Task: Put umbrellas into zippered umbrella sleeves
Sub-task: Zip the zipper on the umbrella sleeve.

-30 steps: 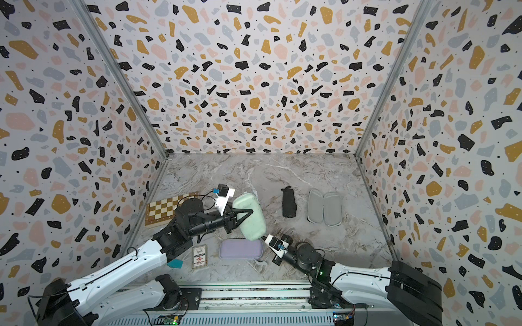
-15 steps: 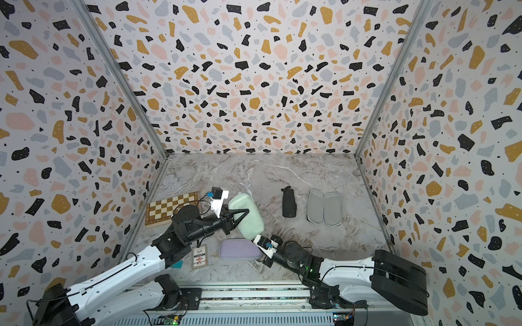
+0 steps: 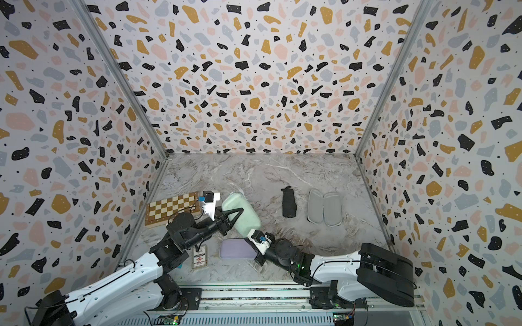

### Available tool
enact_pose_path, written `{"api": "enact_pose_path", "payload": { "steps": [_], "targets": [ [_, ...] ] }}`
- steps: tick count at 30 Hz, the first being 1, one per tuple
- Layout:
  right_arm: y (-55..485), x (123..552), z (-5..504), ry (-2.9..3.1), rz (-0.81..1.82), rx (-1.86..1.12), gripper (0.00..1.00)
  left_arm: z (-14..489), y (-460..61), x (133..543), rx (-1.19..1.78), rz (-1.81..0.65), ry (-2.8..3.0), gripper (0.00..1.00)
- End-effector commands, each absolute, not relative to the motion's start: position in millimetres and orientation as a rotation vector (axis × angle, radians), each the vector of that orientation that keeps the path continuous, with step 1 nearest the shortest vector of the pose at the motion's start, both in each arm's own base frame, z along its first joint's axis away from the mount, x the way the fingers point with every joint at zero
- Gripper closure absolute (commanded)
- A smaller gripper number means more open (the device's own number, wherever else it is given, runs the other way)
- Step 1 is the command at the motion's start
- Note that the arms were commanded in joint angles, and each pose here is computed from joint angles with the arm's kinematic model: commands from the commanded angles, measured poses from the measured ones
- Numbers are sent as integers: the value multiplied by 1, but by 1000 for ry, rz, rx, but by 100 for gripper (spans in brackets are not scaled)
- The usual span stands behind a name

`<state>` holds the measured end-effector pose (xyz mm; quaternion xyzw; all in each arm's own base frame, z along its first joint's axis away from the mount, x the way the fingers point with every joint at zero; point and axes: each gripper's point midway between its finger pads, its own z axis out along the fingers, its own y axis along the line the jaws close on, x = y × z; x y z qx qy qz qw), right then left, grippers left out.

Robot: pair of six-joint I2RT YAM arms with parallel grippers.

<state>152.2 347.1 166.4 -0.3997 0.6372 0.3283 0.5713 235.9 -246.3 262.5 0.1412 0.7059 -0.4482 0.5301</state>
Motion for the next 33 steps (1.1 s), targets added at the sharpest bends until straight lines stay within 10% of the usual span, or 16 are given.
{"api": "enact_pose_path", "payload": {
  "steps": [1, 33],
  "targets": [
    [368, 143, 217, 1370, 906, -877, 100, 296, -239, 242, 271, -1091, 1541, 100],
    [383, 263, 147, 1780, 882, -644, 100, 164, -221, 294, -24, -854, 1896, 89]
  ]
}}
